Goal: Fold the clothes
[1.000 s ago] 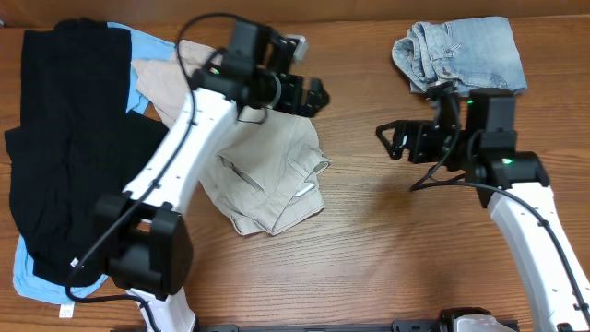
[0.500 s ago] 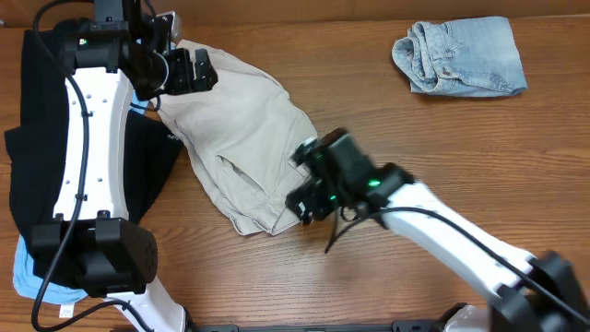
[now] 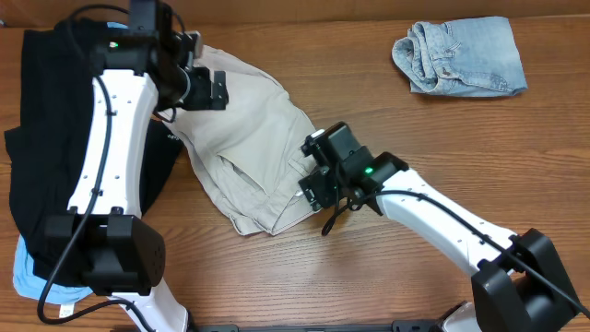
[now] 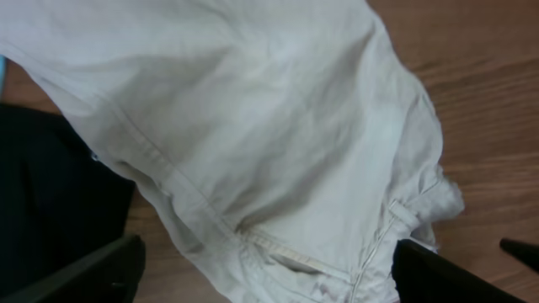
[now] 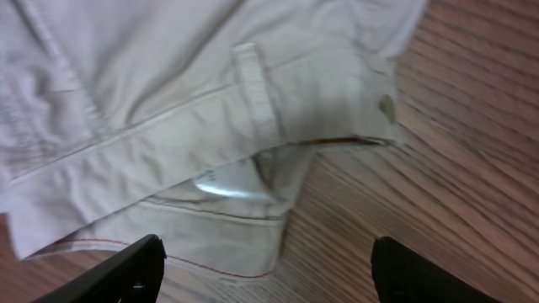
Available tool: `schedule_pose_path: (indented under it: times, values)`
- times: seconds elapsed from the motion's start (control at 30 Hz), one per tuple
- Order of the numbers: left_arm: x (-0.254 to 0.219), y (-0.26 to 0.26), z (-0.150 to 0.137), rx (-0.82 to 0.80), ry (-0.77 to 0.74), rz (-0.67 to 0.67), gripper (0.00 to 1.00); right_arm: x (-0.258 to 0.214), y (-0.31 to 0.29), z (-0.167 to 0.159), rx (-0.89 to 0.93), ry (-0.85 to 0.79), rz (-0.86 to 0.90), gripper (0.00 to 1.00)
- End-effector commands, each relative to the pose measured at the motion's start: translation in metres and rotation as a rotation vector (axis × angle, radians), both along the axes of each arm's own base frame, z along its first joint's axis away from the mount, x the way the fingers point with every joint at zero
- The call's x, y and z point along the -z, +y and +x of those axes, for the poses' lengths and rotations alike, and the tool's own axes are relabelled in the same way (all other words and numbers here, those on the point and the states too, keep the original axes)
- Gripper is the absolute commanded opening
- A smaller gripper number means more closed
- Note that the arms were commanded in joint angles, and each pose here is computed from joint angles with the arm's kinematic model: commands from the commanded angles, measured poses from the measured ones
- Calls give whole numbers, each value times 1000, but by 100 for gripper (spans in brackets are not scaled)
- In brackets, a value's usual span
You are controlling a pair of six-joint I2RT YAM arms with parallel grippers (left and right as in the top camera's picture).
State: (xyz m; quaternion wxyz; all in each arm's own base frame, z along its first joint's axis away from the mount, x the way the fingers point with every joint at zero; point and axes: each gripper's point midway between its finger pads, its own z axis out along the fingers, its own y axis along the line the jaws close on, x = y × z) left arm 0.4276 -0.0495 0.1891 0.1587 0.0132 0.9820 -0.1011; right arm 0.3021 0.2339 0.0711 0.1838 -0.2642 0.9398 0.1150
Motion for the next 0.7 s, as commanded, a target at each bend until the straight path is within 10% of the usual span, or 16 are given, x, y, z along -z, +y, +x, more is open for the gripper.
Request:
schedule_pose_path:
  times: [0.0,0.67]
  values:
    - [11,-1,-12,25,33,23,93,3,-3,10,29,9,-4,80]
    - [124,-77,-114,324,337,112,63,-9,-116,65,467,173,297,83]
